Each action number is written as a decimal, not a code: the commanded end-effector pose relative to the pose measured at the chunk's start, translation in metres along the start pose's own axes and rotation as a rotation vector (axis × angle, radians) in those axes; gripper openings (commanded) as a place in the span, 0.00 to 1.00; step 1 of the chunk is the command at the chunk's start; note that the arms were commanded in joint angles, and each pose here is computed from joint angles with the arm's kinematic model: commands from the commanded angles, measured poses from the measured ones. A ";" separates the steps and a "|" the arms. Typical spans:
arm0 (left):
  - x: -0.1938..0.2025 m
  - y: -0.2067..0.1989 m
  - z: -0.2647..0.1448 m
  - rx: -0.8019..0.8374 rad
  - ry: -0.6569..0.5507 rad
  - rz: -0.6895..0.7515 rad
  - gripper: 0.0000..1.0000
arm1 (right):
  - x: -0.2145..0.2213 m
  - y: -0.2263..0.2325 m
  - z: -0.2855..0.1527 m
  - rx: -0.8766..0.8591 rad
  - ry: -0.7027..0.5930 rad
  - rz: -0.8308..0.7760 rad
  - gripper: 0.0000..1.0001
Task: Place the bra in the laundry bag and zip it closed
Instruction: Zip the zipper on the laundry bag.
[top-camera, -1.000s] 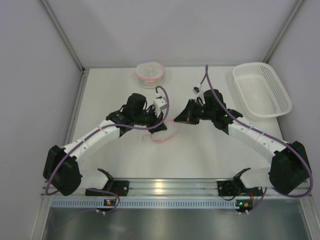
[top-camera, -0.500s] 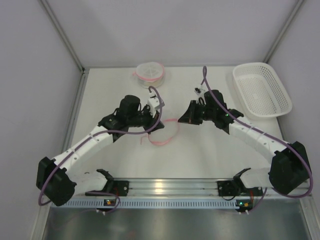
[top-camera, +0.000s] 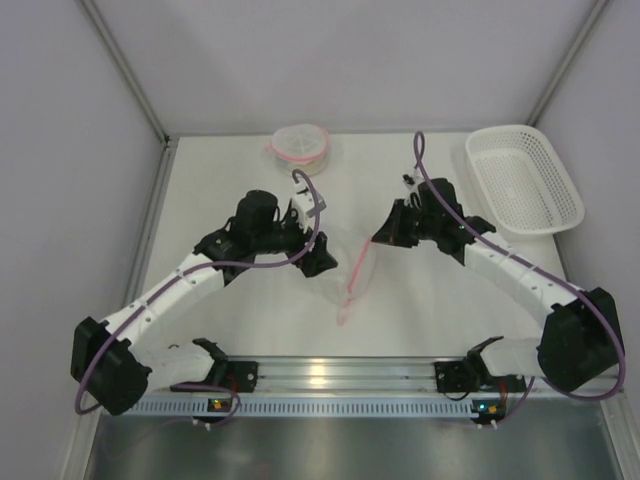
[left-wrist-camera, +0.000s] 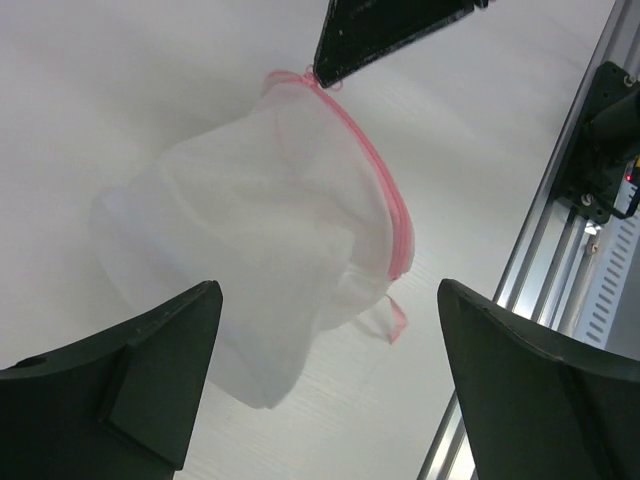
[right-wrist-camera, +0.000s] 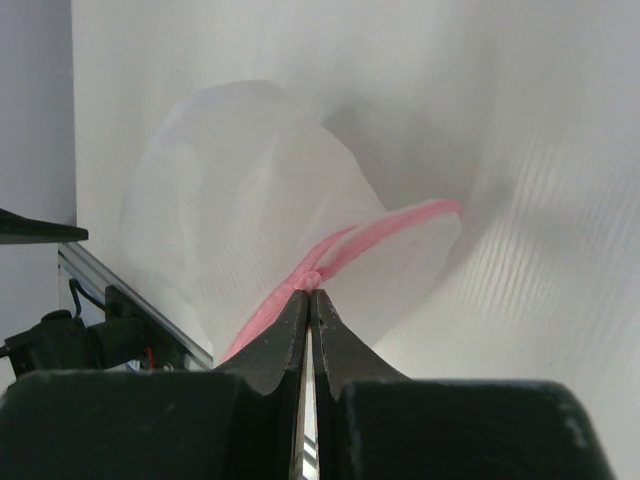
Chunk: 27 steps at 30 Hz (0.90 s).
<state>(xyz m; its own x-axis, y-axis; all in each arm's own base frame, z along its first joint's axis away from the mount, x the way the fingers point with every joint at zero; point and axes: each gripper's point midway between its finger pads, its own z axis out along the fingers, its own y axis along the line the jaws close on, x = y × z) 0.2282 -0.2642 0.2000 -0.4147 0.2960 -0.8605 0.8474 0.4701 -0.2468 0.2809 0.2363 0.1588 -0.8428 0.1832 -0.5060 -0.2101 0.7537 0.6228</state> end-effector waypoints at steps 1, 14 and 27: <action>-0.055 0.003 -0.002 -0.017 -0.120 0.075 0.95 | -0.029 0.024 -0.024 -0.037 -0.103 -0.076 0.00; -0.083 -0.046 0.075 -0.050 -0.030 -0.006 0.95 | -0.024 0.036 -0.025 -0.084 -0.133 -0.010 0.00; -0.055 -0.008 0.084 -0.268 0.049 -0.068 0.83 | -0.023 0.040 -0.027 -0.104 -0.129 -0.014 0.00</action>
<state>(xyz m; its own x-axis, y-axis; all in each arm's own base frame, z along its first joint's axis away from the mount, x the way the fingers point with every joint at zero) 0.2622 -0.3533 0.1991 -0.5002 0.3296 -0.8008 0.7289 0.6594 -0.1839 0.2784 0.2377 0.1870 -0.8067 0.2360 -0.5418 -0.2210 0.7298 0.6470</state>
